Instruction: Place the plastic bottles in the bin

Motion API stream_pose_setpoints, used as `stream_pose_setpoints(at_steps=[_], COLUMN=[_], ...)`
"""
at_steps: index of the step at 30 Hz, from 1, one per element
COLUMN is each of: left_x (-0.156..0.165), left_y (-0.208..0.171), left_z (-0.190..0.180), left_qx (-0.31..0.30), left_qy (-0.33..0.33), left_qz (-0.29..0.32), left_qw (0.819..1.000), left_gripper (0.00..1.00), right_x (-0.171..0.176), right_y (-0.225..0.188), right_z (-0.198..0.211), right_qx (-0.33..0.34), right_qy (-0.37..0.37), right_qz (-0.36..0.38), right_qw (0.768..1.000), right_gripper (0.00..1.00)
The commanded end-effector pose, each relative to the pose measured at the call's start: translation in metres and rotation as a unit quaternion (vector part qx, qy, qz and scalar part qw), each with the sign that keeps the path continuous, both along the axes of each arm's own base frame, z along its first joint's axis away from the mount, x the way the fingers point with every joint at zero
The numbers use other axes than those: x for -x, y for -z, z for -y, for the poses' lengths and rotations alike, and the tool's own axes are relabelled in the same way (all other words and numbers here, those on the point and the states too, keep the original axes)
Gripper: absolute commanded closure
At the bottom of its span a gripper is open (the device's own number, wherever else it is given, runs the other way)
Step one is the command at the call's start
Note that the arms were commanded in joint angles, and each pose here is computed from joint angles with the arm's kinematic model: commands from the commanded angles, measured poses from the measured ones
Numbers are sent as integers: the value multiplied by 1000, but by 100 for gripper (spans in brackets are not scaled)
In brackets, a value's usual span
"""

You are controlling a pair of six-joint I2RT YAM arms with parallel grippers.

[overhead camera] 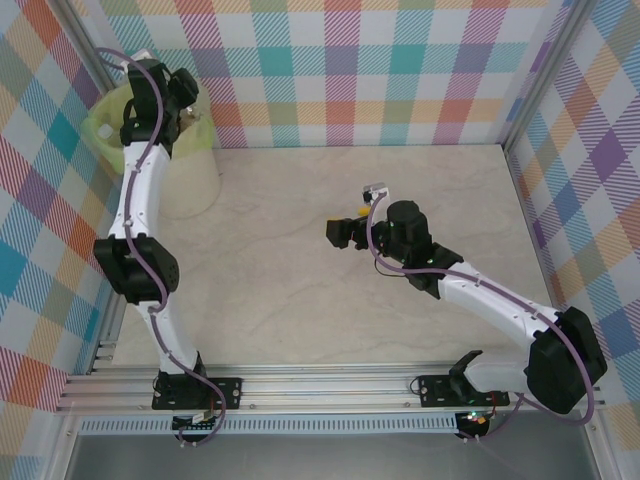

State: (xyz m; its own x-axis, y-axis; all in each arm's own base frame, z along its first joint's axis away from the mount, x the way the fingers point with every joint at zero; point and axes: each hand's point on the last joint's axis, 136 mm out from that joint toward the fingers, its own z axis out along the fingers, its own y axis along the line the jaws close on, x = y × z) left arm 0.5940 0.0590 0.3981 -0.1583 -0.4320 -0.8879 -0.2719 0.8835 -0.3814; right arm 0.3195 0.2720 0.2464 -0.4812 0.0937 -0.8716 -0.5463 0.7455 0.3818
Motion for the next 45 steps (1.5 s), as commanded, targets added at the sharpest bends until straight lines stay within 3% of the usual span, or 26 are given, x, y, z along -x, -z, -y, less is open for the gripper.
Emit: stream_pose_setpoints(at_steps=[1, 4, 7, 11, 16, 22, 29, 32, 36, 39, 42, 45], left_x=[-1, -13, -16, -15, 14, 60, 116, 141, 180, 206, 233, 260], left_y=[15, 24, 44, 49, 13, -31, -53, -41, -34, 1, 51, 111], left_z=[-33, -41, -54, -63, -70, -45, -23, -16, -4, 2, -3, -14], left_qx=[-27, -31, -5, 17, -9, -3, 6, 0, 45, 70, 52, 30], left_qy=[-33, -34, -48, -33, -40, -7, 16, 7, 10, 7, -21, -61], left_qz=[-53, -79, -99, -103, -90, -44, -9, 5, 84, 109, 82, 40], left_qw=[998, 996, 994, 994, 995, 999, 1000, 1000, 995, 992, 995, 997], left_gripper=[47, 39, 15, 0, 0, 0, 0, 0, 0, 0, 0, 0], right_x=[0, -1, -1, -1, -6, -13, -17, -17, -20, -25, -33, -43], right_y=[0, 2, 4, 4, 9, 11, 12, 14, 29, 45, 67, 92], right_z=[8, 10, 12, 24, 49, 89, 145, 170, 206, 230, 243, 243], right_qx=[11, 14, 19, 31, 59, 99, 120, 140, 175, 197, 227, 239], right_qy=[14, 19, 26, 50, 108, 178, 260, 299, 345, 371, 367, 332], right_qz=[4, 1, -2, 0, 15, 26, 29, 36, 38, 24, 11, -5], right_qw=[1000, 1000, 999, 998, 992, 979, 958, 943, 921, 907, 902, 912], right_gripper=[1, 1, 1, 0, 0, 0, 0, 0, 0, 0, 0, 0])
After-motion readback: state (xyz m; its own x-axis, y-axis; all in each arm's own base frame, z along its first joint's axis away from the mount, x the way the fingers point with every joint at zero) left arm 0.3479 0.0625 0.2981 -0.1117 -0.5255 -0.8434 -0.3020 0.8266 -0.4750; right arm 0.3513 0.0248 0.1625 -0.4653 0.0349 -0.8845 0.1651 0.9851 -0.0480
